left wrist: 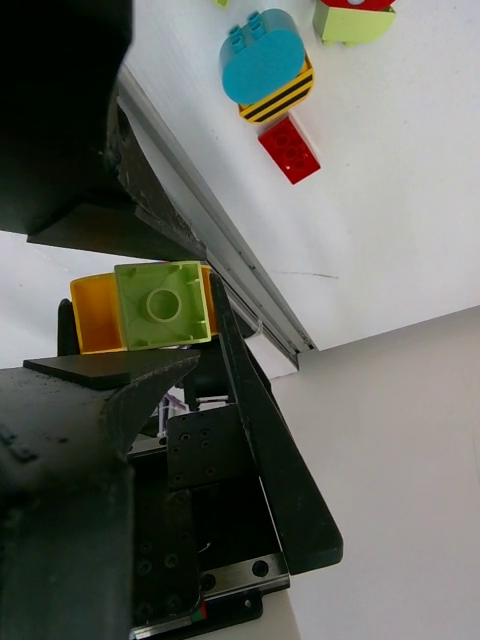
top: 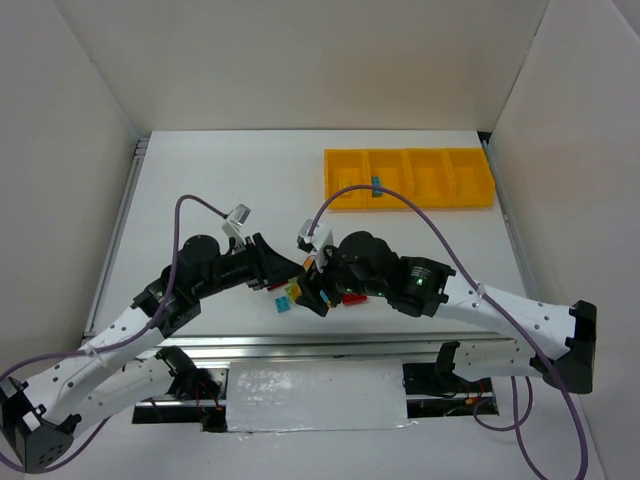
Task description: Sort the legos into containers by color
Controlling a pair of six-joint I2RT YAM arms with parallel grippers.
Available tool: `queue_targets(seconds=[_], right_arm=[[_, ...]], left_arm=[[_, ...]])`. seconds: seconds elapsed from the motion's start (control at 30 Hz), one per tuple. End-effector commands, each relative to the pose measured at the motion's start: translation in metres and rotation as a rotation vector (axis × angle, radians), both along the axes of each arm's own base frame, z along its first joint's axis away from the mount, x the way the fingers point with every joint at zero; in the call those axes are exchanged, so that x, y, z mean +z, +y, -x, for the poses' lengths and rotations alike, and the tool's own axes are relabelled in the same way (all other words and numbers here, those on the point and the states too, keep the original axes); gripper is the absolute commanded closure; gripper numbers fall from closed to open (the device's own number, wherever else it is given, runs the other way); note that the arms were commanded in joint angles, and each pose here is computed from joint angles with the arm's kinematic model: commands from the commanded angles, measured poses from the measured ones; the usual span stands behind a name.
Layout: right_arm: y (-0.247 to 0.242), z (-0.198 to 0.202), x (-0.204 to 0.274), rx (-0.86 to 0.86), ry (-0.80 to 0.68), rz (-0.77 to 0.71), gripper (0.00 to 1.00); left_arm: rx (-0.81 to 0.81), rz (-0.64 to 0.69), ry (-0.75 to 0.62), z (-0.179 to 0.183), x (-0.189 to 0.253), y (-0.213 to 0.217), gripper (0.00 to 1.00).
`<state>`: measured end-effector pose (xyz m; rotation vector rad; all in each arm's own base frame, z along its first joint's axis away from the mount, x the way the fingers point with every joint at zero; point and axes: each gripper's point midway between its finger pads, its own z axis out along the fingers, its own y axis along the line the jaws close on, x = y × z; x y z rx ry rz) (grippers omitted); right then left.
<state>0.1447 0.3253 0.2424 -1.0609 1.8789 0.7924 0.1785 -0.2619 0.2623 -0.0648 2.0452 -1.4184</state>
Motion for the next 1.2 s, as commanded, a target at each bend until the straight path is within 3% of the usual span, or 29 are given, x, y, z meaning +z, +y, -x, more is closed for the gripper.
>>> queue_targets(seconds=[0.0, 0.07, 0.13, 0.2, 0.23, 0.3, 0.33, 0.4, 0.43, 0.47, 0.73, 0.97, 1.17], right_arm=[[0.013, -0.015, 0.042, -0.045, -0.069, -0.114, 1.0], [0.014, -0.016, 0.042, -0.048, -0.066, -0.113, 0.99], [0.015, -0.015, 0.04, -0.043, -0.064, -0.117, 0.96], [0.014, -0.015, 0.039, -0.047, -0.065, -0.124, 0.86], [0.014, -0.015, 0.039, -0.047, -0.064, -0.129, 0.7], [0.012, -0.014, 0.037, -0.048, -0.066, -0.14, 0.52], [0.012, -0.013, 0.038, -0.049, -0.066, -0.145, 0.33], [0.009, -0.013, 0.036, -0.056, -0.064, -0.154, 0.2], [0.008, -0.013, 0.036, -0.059, -0.062, -0.157, 0.04], [0.007, -0.011, 0.037, -0.055, -0.059, -0.164, 0.0], [-0.011, -0.002, 0.04, -0.012, -0.009, -0.237, 0.0], [-0.039, 0.022, 0.069, 0.156, 0.07, -0.484, 0.0], [-0.043, 0.001, 0.086, -0.004, 0.194, -0.635, 0.0]], left_arm=[[-0.099, 0.015, -0.059, 0.013, 0.015, -0.01, 0.78], [-0.107, 0.016, -0.072, 0.013, 0.017, -0.011, 0.97], [-0.106, 0.023, -0.088, 0.013, 0.021, -0.011, 1.0], [-0.104, 0.039, -0.109, 0.013, 0.026, -0.01, 1.0], [-0.099, 0.056, -0.134, 0.014, 0.033, -0.009, 1.0], [-0.083, 0.066, -0.16, 0.014, 0.04, -0.005, 1.0], [-0.074, 0.068, -0.17, 0.014, 0.043, -0.003, 1.0], [-0.054, 0.073, -0.19, 0.014, 0.05, 0.001, 1.0], [-0.023, 0.061, -0.185, 0.01, 0.049, 0.005, 1.0], [-0.005, 0.052, -0.181, 0.009, 0.05, 0.008, 1.0], [0.103, 0.038, -0.241, 0.0, 0.069, 0.026, 1.0], [0.139, 0.052, -0.32, -0.003, 0.083, 0.033, 1.0], [-0.02, 0.149, -0.497, 0.018, 0.107, 0.017, 1.0]])
